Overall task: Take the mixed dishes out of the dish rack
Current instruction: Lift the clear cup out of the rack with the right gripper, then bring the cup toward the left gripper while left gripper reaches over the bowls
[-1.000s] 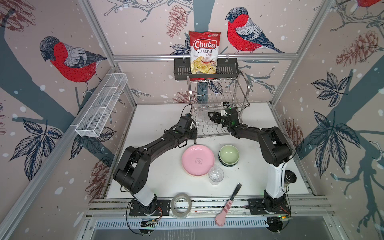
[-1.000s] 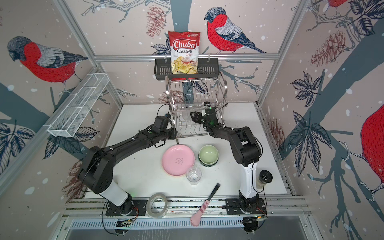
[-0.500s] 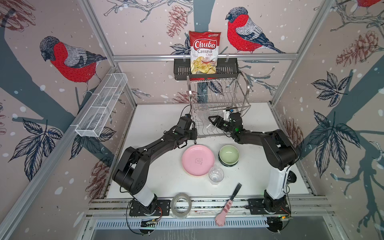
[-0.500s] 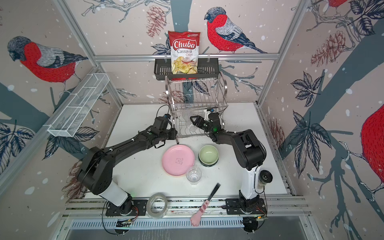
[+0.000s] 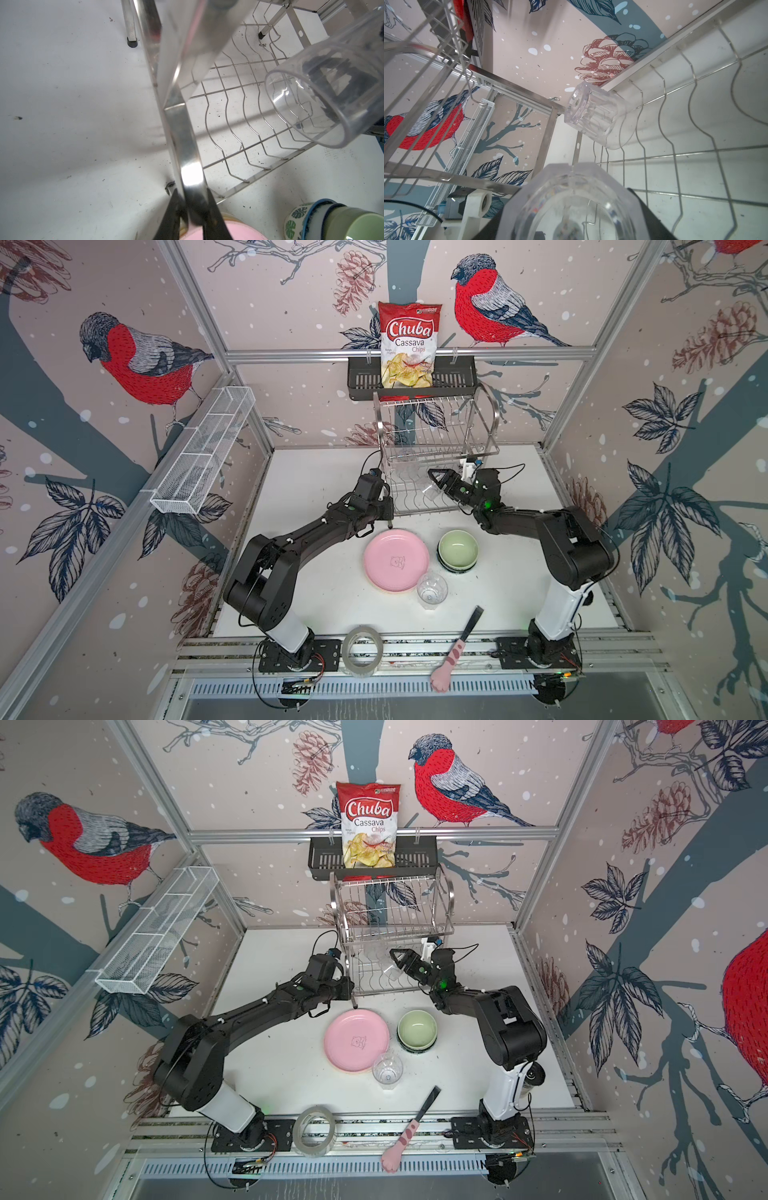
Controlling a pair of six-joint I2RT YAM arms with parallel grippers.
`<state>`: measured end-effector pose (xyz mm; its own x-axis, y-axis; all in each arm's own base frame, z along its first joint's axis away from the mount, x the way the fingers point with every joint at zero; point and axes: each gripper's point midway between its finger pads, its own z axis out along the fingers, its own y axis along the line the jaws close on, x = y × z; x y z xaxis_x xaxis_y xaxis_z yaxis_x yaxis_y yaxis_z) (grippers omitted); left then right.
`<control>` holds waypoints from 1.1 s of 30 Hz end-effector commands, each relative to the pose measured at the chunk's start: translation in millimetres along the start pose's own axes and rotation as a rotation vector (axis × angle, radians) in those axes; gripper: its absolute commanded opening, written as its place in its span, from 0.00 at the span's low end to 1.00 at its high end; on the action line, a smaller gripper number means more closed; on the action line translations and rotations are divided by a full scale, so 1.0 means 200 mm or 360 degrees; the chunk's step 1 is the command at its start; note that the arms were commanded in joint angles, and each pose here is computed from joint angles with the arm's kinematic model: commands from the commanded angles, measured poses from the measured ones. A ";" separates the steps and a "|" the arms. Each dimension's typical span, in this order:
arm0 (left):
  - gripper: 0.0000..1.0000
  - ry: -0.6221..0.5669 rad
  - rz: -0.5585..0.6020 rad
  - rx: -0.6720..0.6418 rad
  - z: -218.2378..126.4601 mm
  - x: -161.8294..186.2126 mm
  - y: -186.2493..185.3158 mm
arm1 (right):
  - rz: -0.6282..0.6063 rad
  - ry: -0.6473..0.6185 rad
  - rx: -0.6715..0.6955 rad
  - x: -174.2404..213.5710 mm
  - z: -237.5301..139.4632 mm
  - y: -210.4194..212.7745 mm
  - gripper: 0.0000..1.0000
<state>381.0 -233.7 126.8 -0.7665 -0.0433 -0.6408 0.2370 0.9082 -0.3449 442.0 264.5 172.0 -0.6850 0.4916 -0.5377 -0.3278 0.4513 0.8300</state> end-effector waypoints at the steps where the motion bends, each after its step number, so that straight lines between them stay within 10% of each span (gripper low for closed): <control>1: 0.14 0.0128 -0.0119 0.0000 -0.01 0.09 0.01 | -0.0022 -0.0048 -0.0106 -0.04 -0.04 0.09 0.26; 33: 0.56 0.0007 -0.0191 0.0006 -0.25 0.10 -0.02 | -0.0056 -0.0136 -0.0130 -0.04 -0.37 0.23 0.25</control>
<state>338.3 -215.8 145.1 -0.7987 -0.1294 -0.5877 0.1527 0.9011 -0.4059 388.9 227.7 212.2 -0.6431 0.5297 -0.5530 -0.3689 0.4185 0.8299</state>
